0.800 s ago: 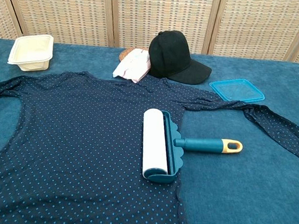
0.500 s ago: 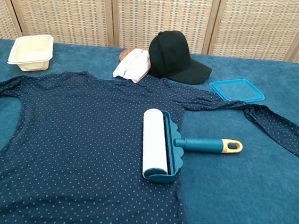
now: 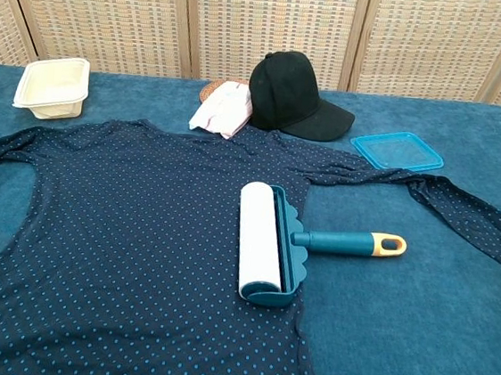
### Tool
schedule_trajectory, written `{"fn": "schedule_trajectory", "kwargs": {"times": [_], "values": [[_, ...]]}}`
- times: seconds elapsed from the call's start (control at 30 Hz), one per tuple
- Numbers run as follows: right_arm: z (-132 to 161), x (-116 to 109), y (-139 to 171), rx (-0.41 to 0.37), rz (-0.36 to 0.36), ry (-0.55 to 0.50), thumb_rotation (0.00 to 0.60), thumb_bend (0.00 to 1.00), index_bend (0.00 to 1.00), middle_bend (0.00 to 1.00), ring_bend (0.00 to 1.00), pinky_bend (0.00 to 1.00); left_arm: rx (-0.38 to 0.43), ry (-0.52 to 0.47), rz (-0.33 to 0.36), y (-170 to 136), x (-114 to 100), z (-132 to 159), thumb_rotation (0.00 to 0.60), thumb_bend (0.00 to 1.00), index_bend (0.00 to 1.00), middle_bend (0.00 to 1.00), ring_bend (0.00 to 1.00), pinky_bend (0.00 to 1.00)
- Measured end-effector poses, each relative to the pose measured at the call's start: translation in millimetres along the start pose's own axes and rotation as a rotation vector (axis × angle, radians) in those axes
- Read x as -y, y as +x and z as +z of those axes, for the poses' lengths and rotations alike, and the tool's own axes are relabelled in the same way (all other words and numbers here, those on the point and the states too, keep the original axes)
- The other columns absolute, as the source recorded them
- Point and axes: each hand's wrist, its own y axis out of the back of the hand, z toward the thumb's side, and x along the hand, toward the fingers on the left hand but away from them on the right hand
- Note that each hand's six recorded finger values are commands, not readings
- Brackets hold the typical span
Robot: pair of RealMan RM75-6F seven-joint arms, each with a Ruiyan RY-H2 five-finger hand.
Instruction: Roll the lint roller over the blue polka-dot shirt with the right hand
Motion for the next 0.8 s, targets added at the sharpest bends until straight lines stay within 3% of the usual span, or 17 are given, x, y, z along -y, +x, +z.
{"fn": "schedule_trajectory", "kwargs": {"times": [0.13, 0.3, 0.37, 0.47, 0.57, 0.8], "values": [[27, -1, -35, -0.008, 0.07, 0.01, 0.6, 0.0, 0.01, 0.97, 1.0, 1.0, -0.017, 0.014, 0.018, 0, -2, -3, 0.6, 0.0, 0.0, 0.0, 0.0, 0.0], [70, 6, -71, -0.017, 0.158, 0.007, 0.6, 0.01, 0.21, 1.0, 1.0, 1.0, -0.029, 0.016, 0.022, 2, -2, -6, 0.6, 0.0, 0.0, 0.0, 0.0, 0.0], [95, 12, -82, -0.032, 0.195, -0.007, 0.6, 0.1, 0.28, 1.0, 1.0, 1.0, -0.03, 0.014, 0.024, 2, -2, -6, 0.6, 0.0, 0.0, 0.0, 0.0, 0.0], [136, 21, -96, -0.069, 0.234, -0.019, 0.6, 0.26, 0.31, 1.0, 1.0, 1.0, -0.031, 0.013, 0.02, 2, -2, -7, 0.6, 0.0, 0.0, 0.0, 0.0, 0.0], [164, 32, -103, -0.075, 0.257, -0.012, 0.6, 0.31, 0.32, 1.0, 1.0, 1.0, -0.03, 0.016, 0.012, 2, 0, -7, 0.6, 0.0, 0.0, 0.0, 0.0, 0.0], [176, 55, -108, -0.035, 0.29, 0.026, 0.6, 0.41, 0.37, 1.0, 1.0, 1.0, -0.03, 0.02, 0.006, 2, 2, -6, 0.6, 0.0, 0.0, 0.0, 0.0, 0.0]]}}
